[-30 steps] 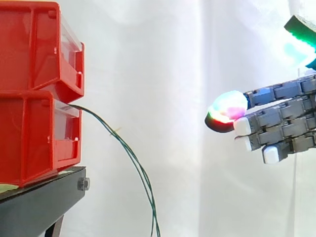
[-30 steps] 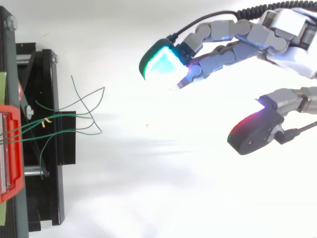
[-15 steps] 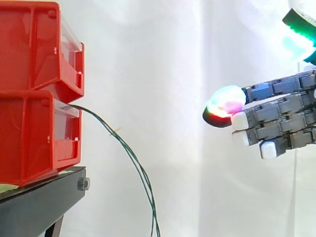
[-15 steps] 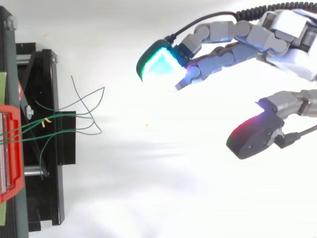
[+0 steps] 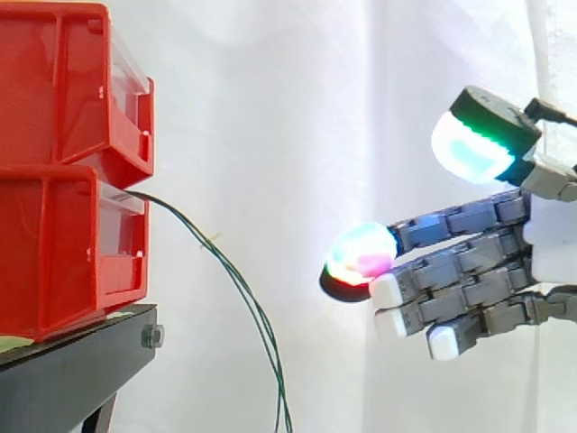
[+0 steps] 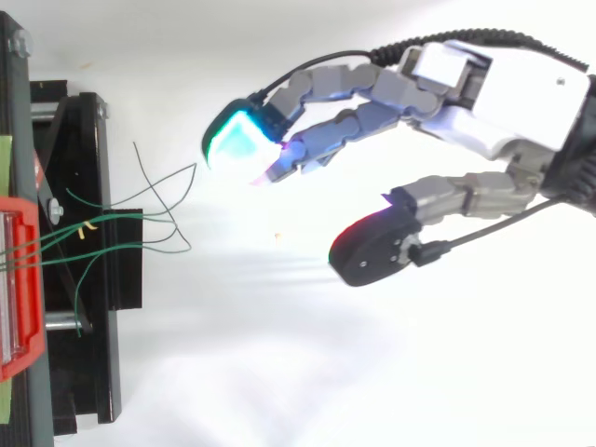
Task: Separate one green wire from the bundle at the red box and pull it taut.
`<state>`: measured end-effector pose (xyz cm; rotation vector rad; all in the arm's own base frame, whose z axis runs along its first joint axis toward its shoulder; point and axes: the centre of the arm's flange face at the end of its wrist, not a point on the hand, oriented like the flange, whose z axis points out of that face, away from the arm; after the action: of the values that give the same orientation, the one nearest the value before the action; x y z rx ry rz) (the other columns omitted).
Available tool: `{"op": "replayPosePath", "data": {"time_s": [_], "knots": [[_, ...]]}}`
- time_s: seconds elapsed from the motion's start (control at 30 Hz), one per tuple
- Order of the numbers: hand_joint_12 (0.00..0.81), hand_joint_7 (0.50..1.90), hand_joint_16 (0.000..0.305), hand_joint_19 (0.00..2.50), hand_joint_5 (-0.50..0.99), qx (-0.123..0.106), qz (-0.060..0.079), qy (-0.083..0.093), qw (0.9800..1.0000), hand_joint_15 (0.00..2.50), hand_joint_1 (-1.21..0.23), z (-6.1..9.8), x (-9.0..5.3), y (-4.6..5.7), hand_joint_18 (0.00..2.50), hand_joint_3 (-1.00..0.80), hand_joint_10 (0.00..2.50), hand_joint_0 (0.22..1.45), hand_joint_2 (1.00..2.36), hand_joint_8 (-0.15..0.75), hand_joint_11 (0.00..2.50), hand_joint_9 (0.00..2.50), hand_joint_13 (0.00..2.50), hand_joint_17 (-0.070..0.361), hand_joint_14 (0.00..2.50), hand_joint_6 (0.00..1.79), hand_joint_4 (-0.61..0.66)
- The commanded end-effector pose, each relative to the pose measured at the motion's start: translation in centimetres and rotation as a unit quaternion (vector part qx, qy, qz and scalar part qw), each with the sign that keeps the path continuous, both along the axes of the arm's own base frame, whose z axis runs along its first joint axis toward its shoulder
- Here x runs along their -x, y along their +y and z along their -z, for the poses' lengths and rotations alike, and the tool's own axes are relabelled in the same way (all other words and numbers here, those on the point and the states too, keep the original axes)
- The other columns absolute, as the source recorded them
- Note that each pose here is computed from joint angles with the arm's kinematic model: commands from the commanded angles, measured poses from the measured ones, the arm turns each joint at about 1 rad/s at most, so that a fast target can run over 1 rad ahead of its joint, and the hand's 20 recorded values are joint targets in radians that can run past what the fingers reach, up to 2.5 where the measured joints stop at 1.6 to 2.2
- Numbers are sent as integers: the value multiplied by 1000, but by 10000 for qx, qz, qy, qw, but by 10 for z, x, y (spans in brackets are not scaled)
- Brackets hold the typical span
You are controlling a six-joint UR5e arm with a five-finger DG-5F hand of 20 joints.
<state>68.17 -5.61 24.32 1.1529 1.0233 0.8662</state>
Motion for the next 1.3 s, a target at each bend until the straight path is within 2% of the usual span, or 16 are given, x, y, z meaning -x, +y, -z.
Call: {"op": "replayPosePath", "data": {"time_s": [0.0,0.17,0.2,0.3,0.33,0.37,0.43,0.5,0.53,0.57,0.6,0.63,0.67,0.77,1.0,1.27], "knots": [[355,707,51,631,-200,128,-14,104,9999,240,-589,-2,-10,1,626,-500,9,526,1000,271,246,743,706,115,9,502,237],[355,704,51,631,-199,292,121,50,9995,241,-590,-3,-12,-4,624,-500,9,526,1000,274,251,745,708,115,9,502,237],[355,707,51,631,-199,331,177,102,9992,247,-590,7,-13,-7,624,-500,9,526,1000,271,245,747,707,115,9,502,239],[355,709,51,629,-198,328,208,96,9992,240,-590,20,-18,-8,628,-500,9,526,1000,275,239,745,707,114,9,502,243],[355,710,51,630,-197,277,222,1,9994,237,-590,25,-30,-9,629,-500,9,526,1000,275,247,745,707,114,9,502,243],[356,712,51,630,-196,258,227,1,9994,244,-590,33,-39,-11,632,-500,9,526,1000,273,243,745,706,114,9,502,245],[356,711,51,631,-196,282,121,21,9995,241,-591,32,-57,-6,630,-500,9,526,1000,273,246,749,708,114,9,502,246],[355,710,51,639,-196,314,92,64,9994,249,-591,25,-71,-3,633,-500,9,526,1000,275,248,758,714,114,9,502,249],[352,712,51,637,-194,314,92,64,9994,243,-592,25,-71,-3,633,-500,9,526,1000,277,257,763,716,114,9,502,250],[352,713,51,629,-194,323,67,109,9994,252,-593,27,-80,1,632,-500,9,526,1000,274,259,775,723,114,9,502,254],[352,710,51,628,-193,331,55,60,9994,245,-592,22,-84,1,633,-500,10,526,1000,277,260,780,724,114,9,502,254],[351,710,51,639,-192,339,63,70,9994,247,-593,27,-88,1,638,-500,9,526,1000,278,262,786,730,114,9,502,256],[350,714,51,638,-192,326,66,-13,9994,254,-593,27,-98,2,638,-500,9,527,1000,279,262,788,730,114,9,502,256],[351,714,51,637,-191,290,30,-6,9996,254,-595,45,-112,4,647,-500,10,527,1000,279,265,795,734,114,10,502,257],[349,717,51,638,-189,315,-36,-6,9995,259,-596,47,-113,18,647,-500,10,527,1000,280,272,793,739,115,10,502,264],[348,755,51,639,-180,261,-72,-18,9996,262,-598,46,-112,19,653,-500,10,528,1000,281,272,801,749,115,10,502,278]]}}
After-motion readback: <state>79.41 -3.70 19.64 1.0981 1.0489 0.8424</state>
